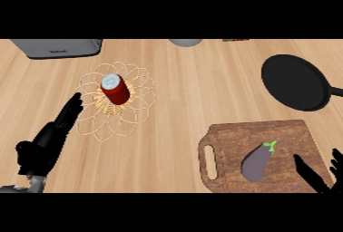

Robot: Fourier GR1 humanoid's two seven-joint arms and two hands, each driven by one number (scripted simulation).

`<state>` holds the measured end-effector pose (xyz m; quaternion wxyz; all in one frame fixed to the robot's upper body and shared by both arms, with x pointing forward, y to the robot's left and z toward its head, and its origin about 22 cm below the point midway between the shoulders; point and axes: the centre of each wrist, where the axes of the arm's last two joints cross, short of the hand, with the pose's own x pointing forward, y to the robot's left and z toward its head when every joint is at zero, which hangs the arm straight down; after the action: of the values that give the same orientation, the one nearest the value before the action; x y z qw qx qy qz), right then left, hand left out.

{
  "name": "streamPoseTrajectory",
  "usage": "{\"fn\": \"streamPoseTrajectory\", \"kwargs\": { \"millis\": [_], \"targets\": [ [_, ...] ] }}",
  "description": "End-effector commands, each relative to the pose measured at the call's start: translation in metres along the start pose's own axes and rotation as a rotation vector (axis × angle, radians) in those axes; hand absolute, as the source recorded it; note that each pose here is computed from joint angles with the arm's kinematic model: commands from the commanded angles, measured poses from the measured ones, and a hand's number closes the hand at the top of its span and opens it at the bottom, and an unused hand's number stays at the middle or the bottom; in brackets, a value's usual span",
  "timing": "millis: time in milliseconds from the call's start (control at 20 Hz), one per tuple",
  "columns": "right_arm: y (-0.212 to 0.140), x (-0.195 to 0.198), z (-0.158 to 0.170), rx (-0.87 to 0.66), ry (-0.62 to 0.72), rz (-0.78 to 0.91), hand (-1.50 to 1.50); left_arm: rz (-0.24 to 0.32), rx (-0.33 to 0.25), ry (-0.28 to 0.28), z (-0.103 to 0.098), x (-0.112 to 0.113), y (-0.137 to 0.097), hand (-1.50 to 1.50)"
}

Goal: Pick the eggplant from the cutting board and place it in the pan

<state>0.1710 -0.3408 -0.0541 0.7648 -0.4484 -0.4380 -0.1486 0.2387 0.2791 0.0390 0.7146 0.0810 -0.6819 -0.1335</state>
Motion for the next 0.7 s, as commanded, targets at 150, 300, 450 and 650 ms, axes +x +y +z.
{"fn": "streamPoseTrajectory", "kwargs": {
  "millis": [150, 300, 450, 650],
  "targets": [
    [-0.018, -0.017, 0.056, 0.04, 0.195, 0.207, -1.5, 0.004, -0.052, -0.006, -0.015, 0.015, -0.006, 0.0],
    [-0.028, -0.004, 0.052, 0.054, 0.24, 0.351, -1.5, 0.017, -0.055, -0.019, -0.022, 0.019, -0.002, 0.0],
    [-0.031, 0.024, 0.048, 0.169, 0.34, 0.465, -1.5, -0.004, -0.079, -0.017, -0.026, 0.022, -0.016, 0.0],
    [-0.028, 0.069, 0.05, 0.368, 0.43, 0.564, -1.5, 0.006, -0.108, -0.031, -0.028, 0.025, -0.026, 0.0]
  ]
}}
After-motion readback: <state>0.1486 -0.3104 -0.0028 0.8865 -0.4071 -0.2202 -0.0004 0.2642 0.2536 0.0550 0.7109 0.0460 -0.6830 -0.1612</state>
